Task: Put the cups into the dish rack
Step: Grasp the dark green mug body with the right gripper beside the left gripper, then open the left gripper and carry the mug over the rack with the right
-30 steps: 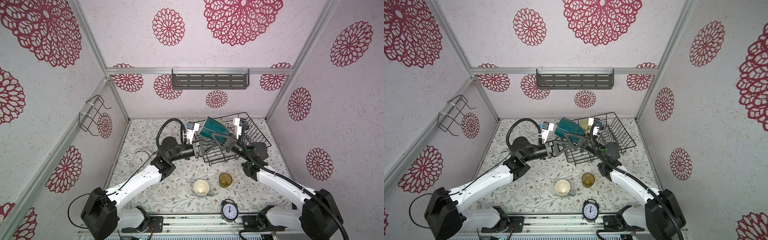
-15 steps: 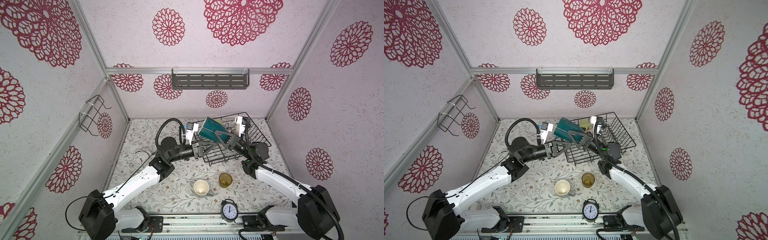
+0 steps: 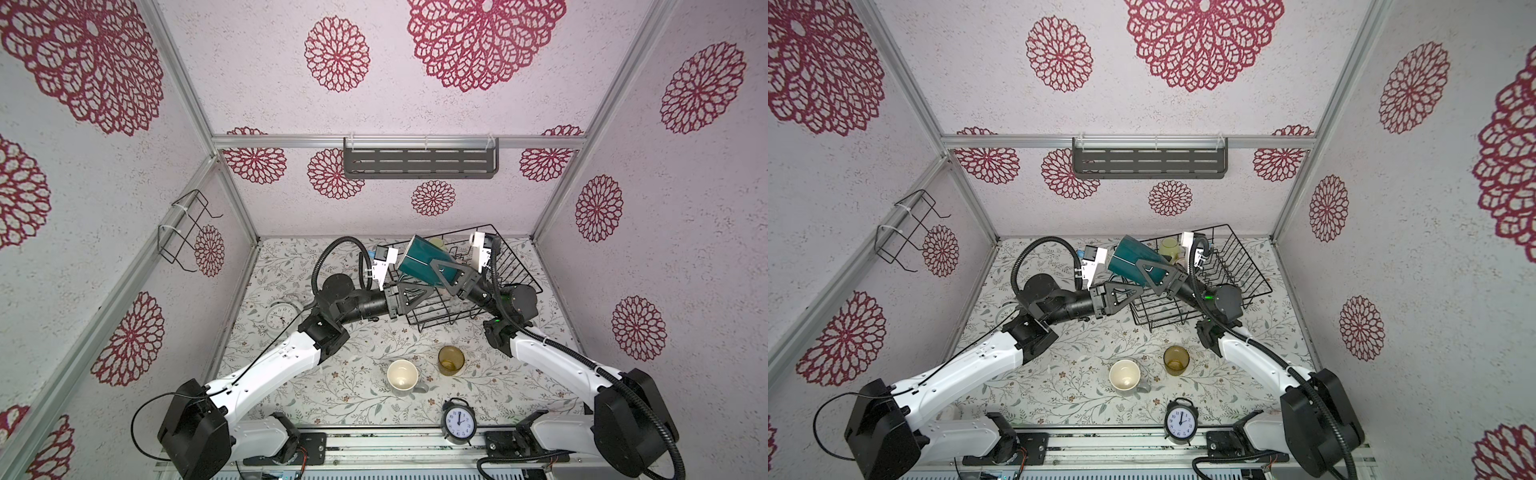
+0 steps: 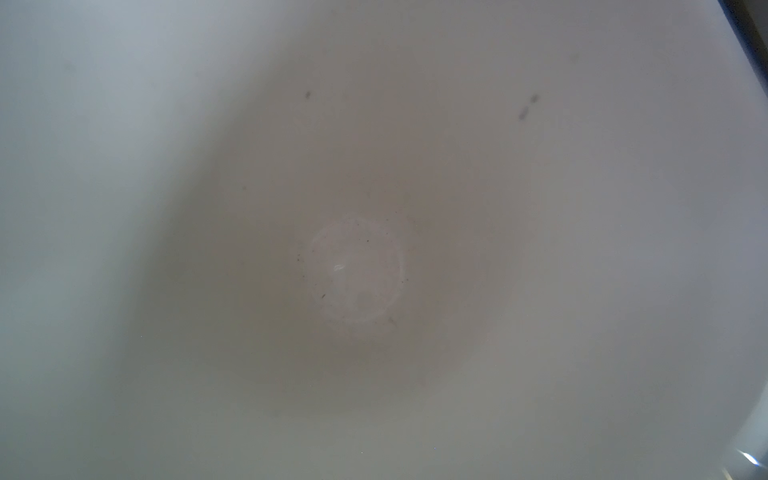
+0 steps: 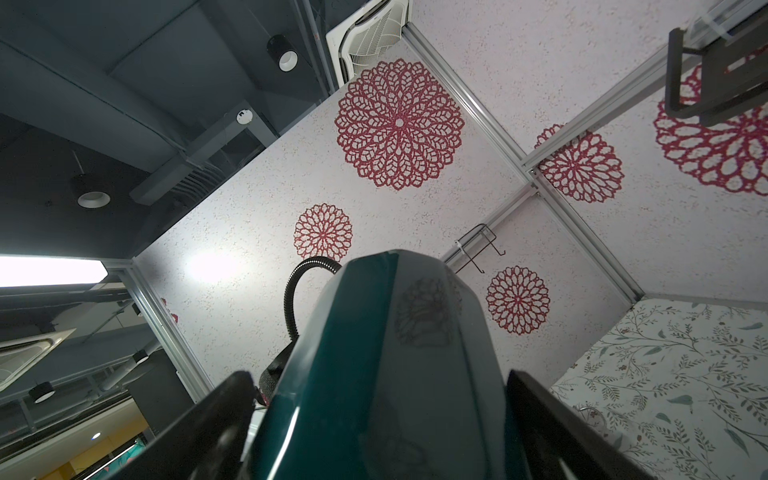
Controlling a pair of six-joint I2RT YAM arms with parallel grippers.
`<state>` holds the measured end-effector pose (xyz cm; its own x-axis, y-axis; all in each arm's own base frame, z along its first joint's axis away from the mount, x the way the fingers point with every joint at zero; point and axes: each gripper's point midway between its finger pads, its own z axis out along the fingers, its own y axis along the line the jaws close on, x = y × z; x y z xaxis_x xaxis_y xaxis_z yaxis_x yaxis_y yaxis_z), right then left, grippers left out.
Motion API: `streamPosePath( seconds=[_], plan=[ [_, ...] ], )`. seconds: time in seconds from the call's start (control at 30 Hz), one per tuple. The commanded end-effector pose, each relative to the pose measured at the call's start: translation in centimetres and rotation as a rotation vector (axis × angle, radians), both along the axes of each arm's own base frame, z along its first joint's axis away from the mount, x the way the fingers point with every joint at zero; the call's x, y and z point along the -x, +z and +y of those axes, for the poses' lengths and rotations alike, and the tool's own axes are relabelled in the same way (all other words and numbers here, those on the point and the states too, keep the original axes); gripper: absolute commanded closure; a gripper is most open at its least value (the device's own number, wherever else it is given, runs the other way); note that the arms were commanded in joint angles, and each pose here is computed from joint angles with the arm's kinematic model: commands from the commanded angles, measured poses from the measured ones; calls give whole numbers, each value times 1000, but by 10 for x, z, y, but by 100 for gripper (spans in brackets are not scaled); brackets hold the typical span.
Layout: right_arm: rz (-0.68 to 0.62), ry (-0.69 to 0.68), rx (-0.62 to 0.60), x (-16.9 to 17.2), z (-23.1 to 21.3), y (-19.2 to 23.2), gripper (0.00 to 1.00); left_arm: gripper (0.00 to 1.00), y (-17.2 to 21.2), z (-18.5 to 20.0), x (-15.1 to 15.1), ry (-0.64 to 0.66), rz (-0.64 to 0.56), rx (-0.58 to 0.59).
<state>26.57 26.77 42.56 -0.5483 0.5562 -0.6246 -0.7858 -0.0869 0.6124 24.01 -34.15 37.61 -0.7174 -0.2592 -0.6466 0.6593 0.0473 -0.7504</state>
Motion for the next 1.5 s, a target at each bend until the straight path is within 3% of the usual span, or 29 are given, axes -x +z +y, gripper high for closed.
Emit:
streamPosePath(
  seconds=[0.0,0.3,0.43,0.6,0.73,0.9,1.1,1.47],
  plan=[
    [-65,13,-21,7,-2,18,6,100,33,3,8,-6,-101,69],
    [42,7,18,-13,-1,-5,24,100,22,4,2,18,-78,34],
    [49,26,-19,-15,-5,-5,32,99,15,4,-1,27,-67,14],
    [79,13,-51,-24,-11,-10,36,82,10,8,-7,46,-57,5],
    [93,-12,-49,-32,-15,-15,37,56,2,12,-14,70,-46,-5],
    [141,-76,-16,-54,-21,-32,41,40,-17,18,-26,115,-13,-40],
    [182,-129,35,-78,-25,-49,45,27,-47,25,-38,166,28,-140],
    [244,-249,226,-121,-18,-87,48,20,-76,52,-54,262,75,-215]
  ],
)
